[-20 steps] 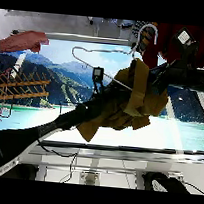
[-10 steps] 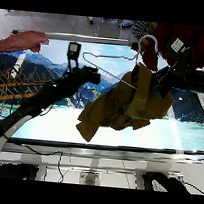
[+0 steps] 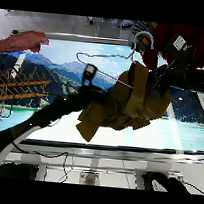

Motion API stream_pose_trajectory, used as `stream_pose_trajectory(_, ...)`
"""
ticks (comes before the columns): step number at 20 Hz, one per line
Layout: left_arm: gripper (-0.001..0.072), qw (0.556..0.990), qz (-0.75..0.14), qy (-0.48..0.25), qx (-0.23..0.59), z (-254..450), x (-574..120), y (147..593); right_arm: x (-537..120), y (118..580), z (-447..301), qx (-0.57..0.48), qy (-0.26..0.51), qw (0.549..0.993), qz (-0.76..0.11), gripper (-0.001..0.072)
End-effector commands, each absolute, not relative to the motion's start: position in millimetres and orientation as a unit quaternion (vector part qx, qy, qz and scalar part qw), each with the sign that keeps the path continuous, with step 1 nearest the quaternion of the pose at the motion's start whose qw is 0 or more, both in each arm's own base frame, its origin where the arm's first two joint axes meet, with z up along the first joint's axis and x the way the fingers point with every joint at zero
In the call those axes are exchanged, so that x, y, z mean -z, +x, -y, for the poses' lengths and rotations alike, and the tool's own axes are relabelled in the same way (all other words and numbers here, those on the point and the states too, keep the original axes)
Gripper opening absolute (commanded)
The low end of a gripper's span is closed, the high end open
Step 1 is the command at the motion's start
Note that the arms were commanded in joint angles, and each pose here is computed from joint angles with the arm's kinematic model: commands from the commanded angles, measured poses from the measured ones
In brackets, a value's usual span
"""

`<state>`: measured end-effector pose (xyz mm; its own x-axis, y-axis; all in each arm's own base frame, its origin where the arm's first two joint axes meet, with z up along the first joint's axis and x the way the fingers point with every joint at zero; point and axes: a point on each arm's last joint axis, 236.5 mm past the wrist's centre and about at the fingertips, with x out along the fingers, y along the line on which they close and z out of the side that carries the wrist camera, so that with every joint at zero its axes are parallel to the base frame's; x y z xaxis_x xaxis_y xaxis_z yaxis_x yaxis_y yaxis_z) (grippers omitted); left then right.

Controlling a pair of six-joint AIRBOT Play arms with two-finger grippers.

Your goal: Fold the clothes and pants, and hang the long-sleeved shirts on hangers.

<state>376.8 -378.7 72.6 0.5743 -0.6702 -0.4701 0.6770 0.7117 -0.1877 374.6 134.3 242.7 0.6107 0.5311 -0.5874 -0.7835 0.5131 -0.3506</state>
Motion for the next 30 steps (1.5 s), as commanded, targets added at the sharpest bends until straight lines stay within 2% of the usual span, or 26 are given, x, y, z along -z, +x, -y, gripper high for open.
stream_pose_trajectory(1,0.0508,0.888,-0.239,0.016,0.393,408.1,-53.9,365.1,-245.5,373.9,-137.5,-0.393,-0.297,0.846,-0.202,0.0051)
stream_pose_trajectory(7,0.0505,0.902,-0.209,-0.001,0.378,414.2,-63.2,383.0,-245.9,373.1,-139.0,-0.396,-0.295,0.846,-0.202,0.0051)
stream_pose_trajectory(9,0.0474,0.904,-0.200,-0.005,0.377,417.9,-69.4,388.1,-246.5,372.6,-140.1,-0.398,-0.292,0.846,-0.200,0.0051)
stream_pose_trajectory(13,0.0466,0.903,-0.193,-0.007,0.384,424.8,-80.7,389.7,-246.3,372.4,-140.2,-0.398,-0.292,0.846,-0.201,0.0051)
stream_pose_trajectory(14,0.0320,0.901,-0.194,-0.007,0.388,427.3,-83.9,388.5,-246.3,372.4,-140.2,-0.398,-0.292,0.846,-0.201,0.0051)
stream_pose_trajectory(15,0.0106,0.901,-0.191,-0.008,0.390,429.9,-87.3,387.4,-246.3,372.3,-140.3,-0.399,-0.292,0.846,-0.201,0.0051)
stream_pose_trajectory(16,0.0030,0.900,-0.191,-0.008,0.392,430.7,-88.5,387.0,-246.3,372.3,-140.3,-0.399,-0.292,0.846,-0.201,0.0051)
stream_pose_trajectory(19,0.0029,0.888,-0.228,0.009,0.399,420.6,-76.5,383.2,-244.6,371.9,-138.7,-0.397,-0.296,0.844,-0.204,0.0051)
stream_pose_trajectory(22,0.0028,0.880,-0.271,0.052,0.386,371.3,-72.8,396.1,-237.2,367.7,-133.3,-0.398,-0.311,0.835,-0.219,0.0051)
stream_pose_trajectory(26,0.0028,0.909,-0.266,0.053,0.317,271.1,-111.3,439.8,-241.4,353.5,-127.1,-0.403,-0.364,0.814,-0.208,0.0051)
stream_pose_trajectory(30,0.0028,0.921,-0.261,0.070,0.280,199.4,-146.3,442.5,-239.6,353.3,-111.2,-0.384,-0.416,0.797,-0.210,0.0051)
